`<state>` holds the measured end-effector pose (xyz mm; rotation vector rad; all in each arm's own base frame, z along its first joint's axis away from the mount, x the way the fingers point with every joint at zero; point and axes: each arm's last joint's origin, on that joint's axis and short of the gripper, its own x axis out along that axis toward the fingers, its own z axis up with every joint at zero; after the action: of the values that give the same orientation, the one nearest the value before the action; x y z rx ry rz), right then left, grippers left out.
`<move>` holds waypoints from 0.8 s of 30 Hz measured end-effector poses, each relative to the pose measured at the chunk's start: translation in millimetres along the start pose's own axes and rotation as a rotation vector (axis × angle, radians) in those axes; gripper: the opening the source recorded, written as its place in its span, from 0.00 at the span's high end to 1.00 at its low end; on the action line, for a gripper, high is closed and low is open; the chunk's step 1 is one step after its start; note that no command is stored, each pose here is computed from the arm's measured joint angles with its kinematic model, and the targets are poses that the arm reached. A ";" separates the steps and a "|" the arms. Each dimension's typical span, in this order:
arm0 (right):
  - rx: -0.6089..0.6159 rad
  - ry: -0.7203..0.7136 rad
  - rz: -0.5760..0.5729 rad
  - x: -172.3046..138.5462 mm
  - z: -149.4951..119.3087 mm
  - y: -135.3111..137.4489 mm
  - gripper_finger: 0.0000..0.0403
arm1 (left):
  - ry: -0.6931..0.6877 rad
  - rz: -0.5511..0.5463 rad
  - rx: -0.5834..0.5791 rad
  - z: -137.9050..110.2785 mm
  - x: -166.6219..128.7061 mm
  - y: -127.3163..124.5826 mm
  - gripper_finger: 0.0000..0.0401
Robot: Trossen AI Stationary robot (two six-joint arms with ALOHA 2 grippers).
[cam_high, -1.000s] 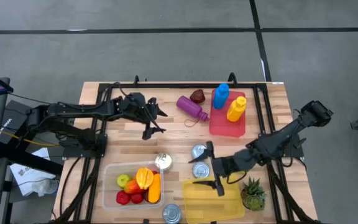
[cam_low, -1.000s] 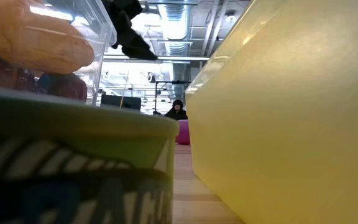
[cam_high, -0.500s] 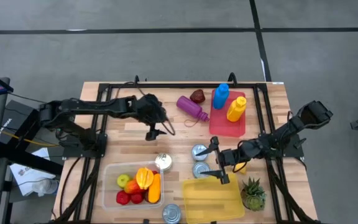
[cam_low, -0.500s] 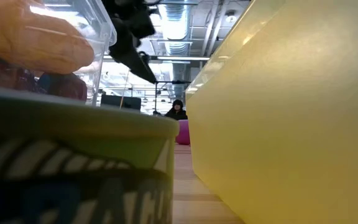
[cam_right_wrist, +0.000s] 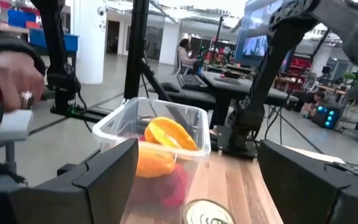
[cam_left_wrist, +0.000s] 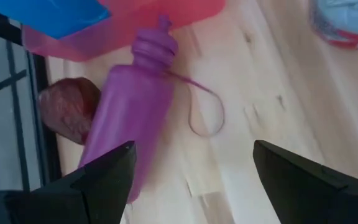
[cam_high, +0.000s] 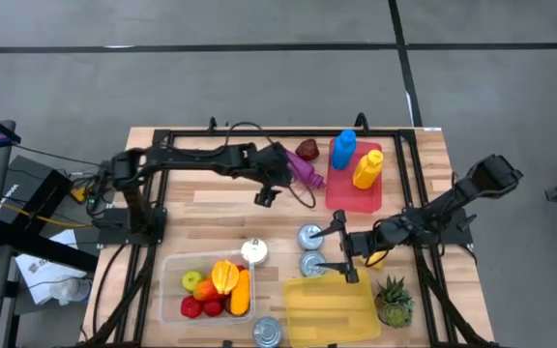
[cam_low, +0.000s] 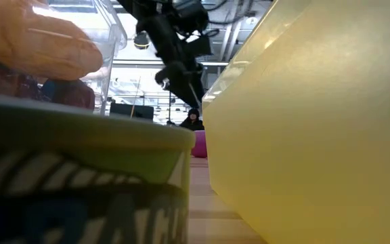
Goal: Pick & Place Food Item
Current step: Put the purple water bottle into the red bin
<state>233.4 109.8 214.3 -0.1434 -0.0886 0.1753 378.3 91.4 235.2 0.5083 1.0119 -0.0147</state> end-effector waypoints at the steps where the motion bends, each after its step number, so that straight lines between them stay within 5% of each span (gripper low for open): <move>1: 0.002 -0.006 0.001 -1.9 1.3 -0.2 0.21 | 0.015 -0.010 0.006 -0.5 5.4 0.2 0.22; 12: -0.002 -0.026 0.035 -18.2 5.5 3.7 0.21 | 0.029 0.021 0.009 3.0 42.1 21.9 0.22; 24: -0.005 0.007 0.040 -18.5 1.8 3.9 0.21 | 0.027 0.018 -0.050 -10.6 47.4 52.3 0.22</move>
<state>214.4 110.5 214.1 -0.1508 -0.0794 0.2143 408.1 152.4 213.1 0.4730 1.0320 0.0338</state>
